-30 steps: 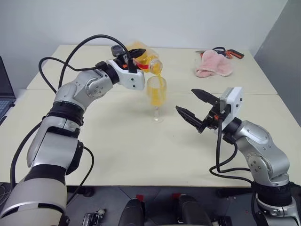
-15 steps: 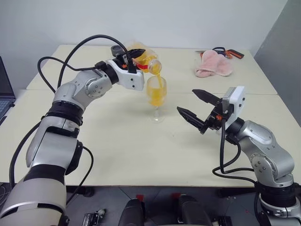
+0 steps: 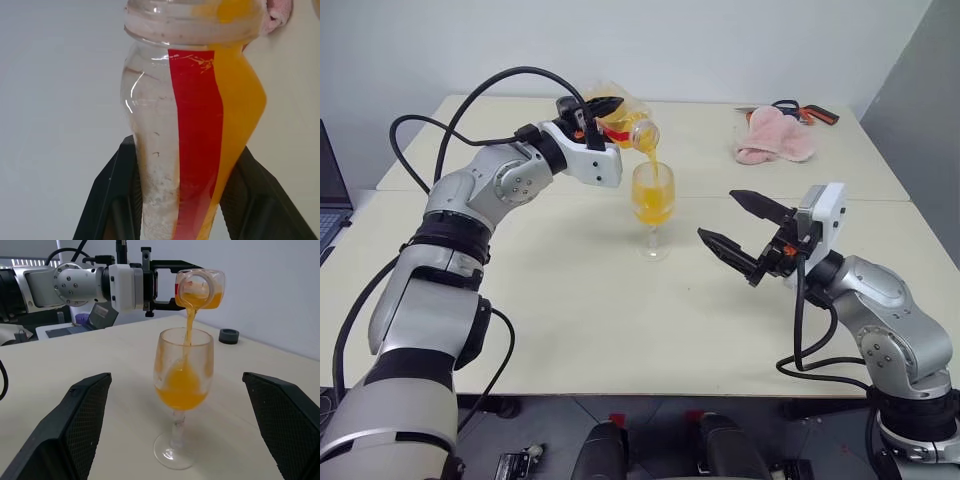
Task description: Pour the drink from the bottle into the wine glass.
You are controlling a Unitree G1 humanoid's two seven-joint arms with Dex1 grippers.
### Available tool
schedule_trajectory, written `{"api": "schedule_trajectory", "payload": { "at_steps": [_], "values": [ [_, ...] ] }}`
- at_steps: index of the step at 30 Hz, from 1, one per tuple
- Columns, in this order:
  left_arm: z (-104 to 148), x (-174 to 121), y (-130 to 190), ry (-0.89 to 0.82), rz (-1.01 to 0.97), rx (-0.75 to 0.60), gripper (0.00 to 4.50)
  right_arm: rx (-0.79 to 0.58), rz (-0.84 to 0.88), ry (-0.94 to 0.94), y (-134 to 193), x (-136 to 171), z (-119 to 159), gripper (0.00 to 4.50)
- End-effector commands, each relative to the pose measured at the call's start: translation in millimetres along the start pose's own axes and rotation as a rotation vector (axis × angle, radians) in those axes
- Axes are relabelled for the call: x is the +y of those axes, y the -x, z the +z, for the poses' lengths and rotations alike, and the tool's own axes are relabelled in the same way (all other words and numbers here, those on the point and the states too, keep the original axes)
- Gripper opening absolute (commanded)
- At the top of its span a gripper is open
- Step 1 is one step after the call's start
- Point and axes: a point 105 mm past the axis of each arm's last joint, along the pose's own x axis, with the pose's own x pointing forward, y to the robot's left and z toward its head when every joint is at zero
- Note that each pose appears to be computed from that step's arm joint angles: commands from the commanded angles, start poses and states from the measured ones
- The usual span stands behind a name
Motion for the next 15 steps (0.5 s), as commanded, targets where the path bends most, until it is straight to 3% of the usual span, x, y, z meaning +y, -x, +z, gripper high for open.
{"api": "schedule_trajectory", "payload": {
  "at_steps": [1, 15],
  "values": [
    [-1.4, 27.3, -0.1, -0.038, 0.069, -0.004, 1.64, -0.033, 0.026, 0.024, 2.3, 5.5, 11.2, 4.50],
    [-2.9, 27.3, 1.6, -0.052, 0.063, -0.002, 1.64, -0.021, 0.040, 0.024, 3.0, 7.6, 9.5, 4.50]
  ]
}}
